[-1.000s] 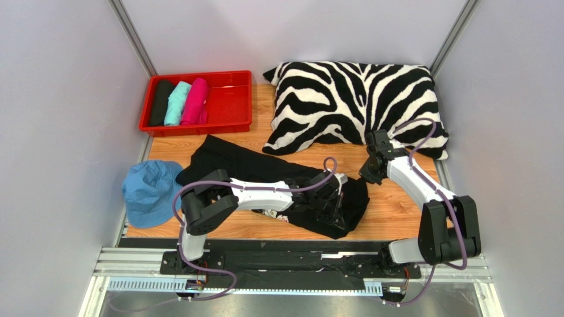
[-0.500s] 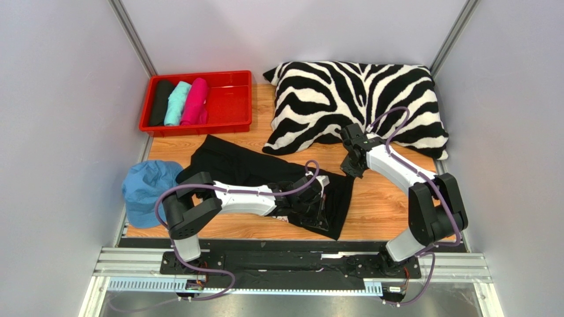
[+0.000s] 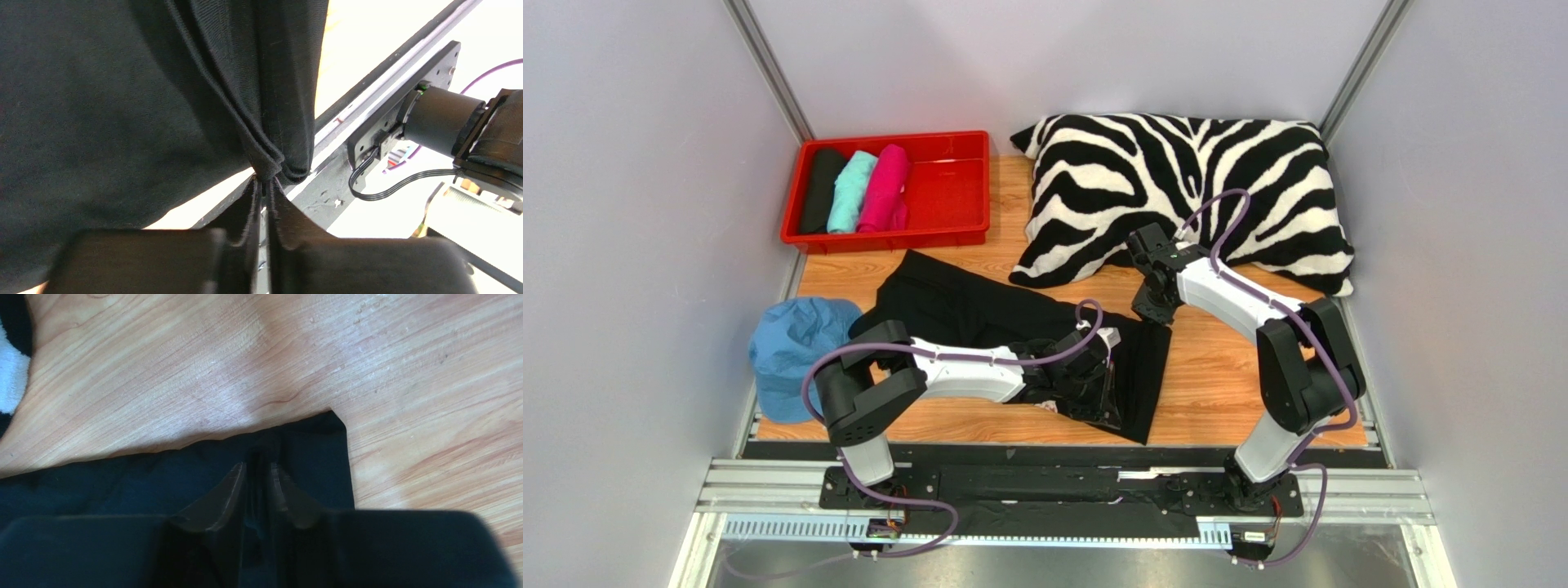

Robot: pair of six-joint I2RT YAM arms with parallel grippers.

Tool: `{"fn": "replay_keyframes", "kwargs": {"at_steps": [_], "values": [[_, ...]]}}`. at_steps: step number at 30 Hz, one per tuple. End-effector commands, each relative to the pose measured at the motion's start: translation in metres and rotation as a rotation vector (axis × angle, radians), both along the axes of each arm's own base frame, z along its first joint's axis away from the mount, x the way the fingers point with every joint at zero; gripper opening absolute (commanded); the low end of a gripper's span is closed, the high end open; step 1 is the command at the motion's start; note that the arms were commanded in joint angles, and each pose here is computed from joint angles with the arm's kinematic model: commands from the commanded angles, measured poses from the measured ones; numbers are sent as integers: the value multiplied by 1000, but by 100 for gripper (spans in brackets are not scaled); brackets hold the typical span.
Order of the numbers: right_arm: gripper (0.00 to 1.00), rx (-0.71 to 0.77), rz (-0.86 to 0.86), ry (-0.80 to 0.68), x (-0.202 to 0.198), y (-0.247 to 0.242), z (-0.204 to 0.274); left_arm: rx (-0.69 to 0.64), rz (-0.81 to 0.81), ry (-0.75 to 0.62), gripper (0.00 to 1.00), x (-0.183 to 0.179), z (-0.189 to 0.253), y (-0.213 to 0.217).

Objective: Roll the t-shirts
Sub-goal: Roll the T-shirt to the center of the board.

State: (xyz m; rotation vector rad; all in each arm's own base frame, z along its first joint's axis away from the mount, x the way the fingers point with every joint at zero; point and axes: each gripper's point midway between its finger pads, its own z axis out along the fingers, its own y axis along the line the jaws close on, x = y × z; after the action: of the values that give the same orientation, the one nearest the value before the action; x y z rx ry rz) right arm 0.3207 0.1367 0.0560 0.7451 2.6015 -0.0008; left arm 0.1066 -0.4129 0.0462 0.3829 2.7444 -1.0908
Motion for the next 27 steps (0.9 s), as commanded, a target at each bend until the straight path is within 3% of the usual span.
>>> {"fn": "replay_keyframes", "kwargs": {"at_steps": [1, 4, 10, 13, 14, 17, 23, 27], "values": [[41, 38, 12, -96, 21, 9, 25, -38, 10, -26, 28, 2, 20, 5], [50, 58, 35, -142, 22, 10, 42, -40, 24, -77, 37, 6, 38, 13], [48, 42, 28, -182, 11, -5, 61, -15, 30, -132, 37, 12, 55, 24], [36, 49, 8, -193, 0, -17, 61, 3, 25, -141, 27, 19, 54, 18], [28, 69, 12, -195, -3, -15, 58, -21, 8, -145, 20, 21, 62, 8], [11, 121, 29, -191, -14, -11, 51, -32, -11, -145, 10, 27, 61, -11], [2, 164, 77, -128, -29, -2, 20, 48, -26, -124, 0, 34, 20, -20], [2, 186, 84, -94, -35, 3, 1, 83, -11, -87, 0, 30, -3, -13]]}}
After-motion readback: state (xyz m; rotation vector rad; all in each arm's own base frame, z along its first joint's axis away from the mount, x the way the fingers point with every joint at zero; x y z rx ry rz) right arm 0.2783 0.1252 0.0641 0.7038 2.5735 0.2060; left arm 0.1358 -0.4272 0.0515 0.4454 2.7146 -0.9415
